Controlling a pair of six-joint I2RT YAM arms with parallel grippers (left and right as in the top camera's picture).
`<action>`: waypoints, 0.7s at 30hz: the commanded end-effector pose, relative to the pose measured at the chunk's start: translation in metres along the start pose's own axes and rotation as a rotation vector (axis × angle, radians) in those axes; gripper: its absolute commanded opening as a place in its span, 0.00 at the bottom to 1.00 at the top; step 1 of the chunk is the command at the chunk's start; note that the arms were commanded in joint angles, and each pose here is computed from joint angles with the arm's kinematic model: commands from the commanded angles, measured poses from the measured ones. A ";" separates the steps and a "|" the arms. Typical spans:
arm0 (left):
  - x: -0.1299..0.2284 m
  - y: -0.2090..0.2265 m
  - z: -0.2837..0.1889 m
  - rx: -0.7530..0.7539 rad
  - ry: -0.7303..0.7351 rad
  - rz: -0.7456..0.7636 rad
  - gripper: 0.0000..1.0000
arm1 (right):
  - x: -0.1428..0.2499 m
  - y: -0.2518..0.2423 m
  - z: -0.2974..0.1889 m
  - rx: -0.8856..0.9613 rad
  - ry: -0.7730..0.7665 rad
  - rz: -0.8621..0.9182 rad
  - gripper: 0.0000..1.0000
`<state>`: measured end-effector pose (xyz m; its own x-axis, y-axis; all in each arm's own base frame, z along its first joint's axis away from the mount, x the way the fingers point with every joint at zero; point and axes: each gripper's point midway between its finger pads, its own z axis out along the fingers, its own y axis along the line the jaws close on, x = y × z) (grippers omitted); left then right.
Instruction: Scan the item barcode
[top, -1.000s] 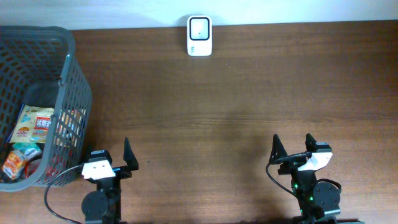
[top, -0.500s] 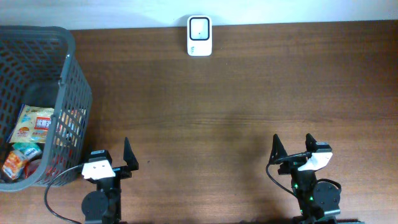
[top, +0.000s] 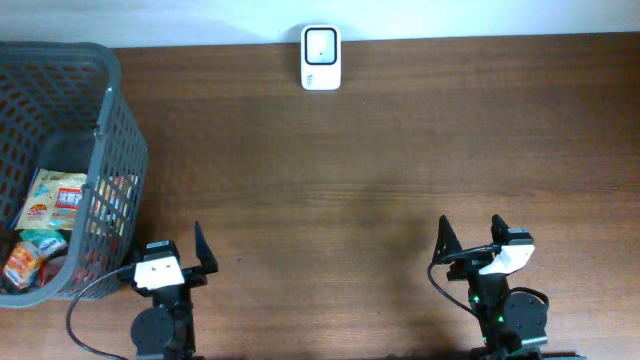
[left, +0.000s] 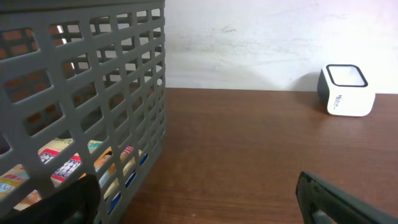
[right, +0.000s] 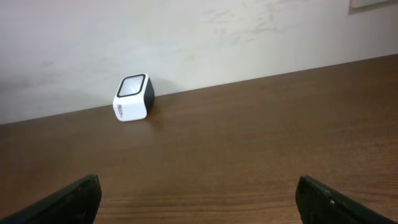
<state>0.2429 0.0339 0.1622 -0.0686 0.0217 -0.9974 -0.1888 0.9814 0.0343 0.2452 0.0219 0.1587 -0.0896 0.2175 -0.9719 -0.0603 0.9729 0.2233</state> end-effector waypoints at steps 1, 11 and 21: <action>-0.001 -0.035 -0.003 0.203 -0.014 0.023 0.99 | 0.003 0.000 0.000 -0.003 0.006 -0.003 0.98; -0.145 -0.088 -0.073 0.579 -0.566 0.090 0.99 | 0.003 0.000 0.000 -0.003 0.006 -0.003 0.98; -0.234 -0.119 -0.123 0.856 -0.592 0.176 0.99 | 0.004 0.000 0.000 -0.003 0.007 -0.003 0.98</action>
<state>0.1848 -0.0885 0.3860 0.4243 0.0385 -0.9047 0.4558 0.8542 0.2501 0.2452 0.0219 0.1587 -0.0896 0.2179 -0.9718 -0.0602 0.9728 0.2237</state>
